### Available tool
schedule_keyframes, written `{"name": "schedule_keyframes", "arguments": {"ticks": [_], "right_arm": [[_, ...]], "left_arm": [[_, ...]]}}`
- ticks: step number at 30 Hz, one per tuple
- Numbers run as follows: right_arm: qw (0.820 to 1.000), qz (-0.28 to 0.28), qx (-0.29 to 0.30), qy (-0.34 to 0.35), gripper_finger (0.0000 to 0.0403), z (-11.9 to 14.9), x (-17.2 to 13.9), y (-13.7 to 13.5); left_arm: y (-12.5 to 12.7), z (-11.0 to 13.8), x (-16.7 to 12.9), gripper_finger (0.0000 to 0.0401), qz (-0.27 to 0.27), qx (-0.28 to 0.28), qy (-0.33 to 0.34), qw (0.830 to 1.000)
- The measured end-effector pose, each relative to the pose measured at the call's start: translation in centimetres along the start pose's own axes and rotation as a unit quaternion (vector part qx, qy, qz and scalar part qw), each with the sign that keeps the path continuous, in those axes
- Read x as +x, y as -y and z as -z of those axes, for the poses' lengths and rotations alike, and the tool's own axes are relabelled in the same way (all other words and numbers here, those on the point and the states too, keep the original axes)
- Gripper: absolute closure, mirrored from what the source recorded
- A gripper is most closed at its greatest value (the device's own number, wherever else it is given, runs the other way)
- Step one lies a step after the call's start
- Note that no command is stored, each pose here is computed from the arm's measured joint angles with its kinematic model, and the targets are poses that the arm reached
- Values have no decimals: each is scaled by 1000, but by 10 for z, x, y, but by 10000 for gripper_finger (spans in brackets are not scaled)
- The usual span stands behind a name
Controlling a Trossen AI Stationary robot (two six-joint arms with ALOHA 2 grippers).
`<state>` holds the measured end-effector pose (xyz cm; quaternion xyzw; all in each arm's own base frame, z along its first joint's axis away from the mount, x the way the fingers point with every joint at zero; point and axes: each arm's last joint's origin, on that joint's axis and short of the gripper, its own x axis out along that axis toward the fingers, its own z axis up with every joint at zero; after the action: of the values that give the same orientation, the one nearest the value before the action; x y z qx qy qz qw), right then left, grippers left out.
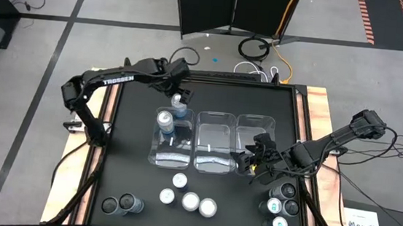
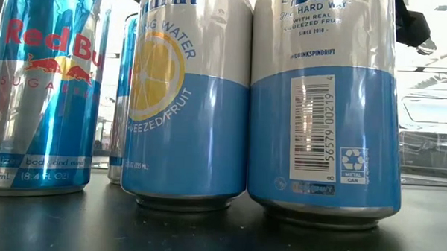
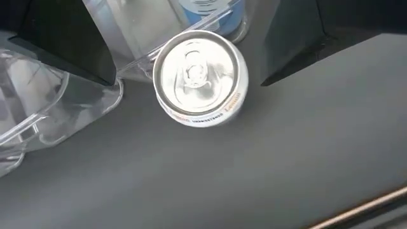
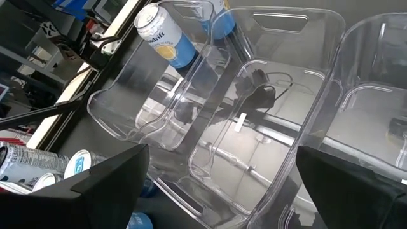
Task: Sort soda cans
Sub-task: Put the top blue-white soda can into the left transparent bin
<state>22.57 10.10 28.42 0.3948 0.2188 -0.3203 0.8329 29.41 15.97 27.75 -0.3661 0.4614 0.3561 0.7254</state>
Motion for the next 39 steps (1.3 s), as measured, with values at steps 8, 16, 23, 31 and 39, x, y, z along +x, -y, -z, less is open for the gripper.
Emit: {"name": "schedule_keyframes", "arguments": {"ticks": [8, 16, 23, 31, 39], "right_arm": [[1000, 0, 0, -2, 14, 0, 0, 0], [1000, -1, 0, -3, 14, 0, 0, 0], [1000, -1, -2, -3, 14, 0, 0, 0], [1000, -1, -14, -3, 14, 0, 0, 0], [1000, 0, -20, -3, 14, 0, 0, 0]], "left_arm": [[1, -1, 13, 10, -9, 0, -16, 1000], [1, 0, 40, 10, -37, -8, -57, 998], [2, -1, 61, 21, -49, 0, -76, 996], [2, -1, 58, 95, -44, -9, -68, 997], [5, -1, 46, 95, -38, 2, -46, 998]]}}
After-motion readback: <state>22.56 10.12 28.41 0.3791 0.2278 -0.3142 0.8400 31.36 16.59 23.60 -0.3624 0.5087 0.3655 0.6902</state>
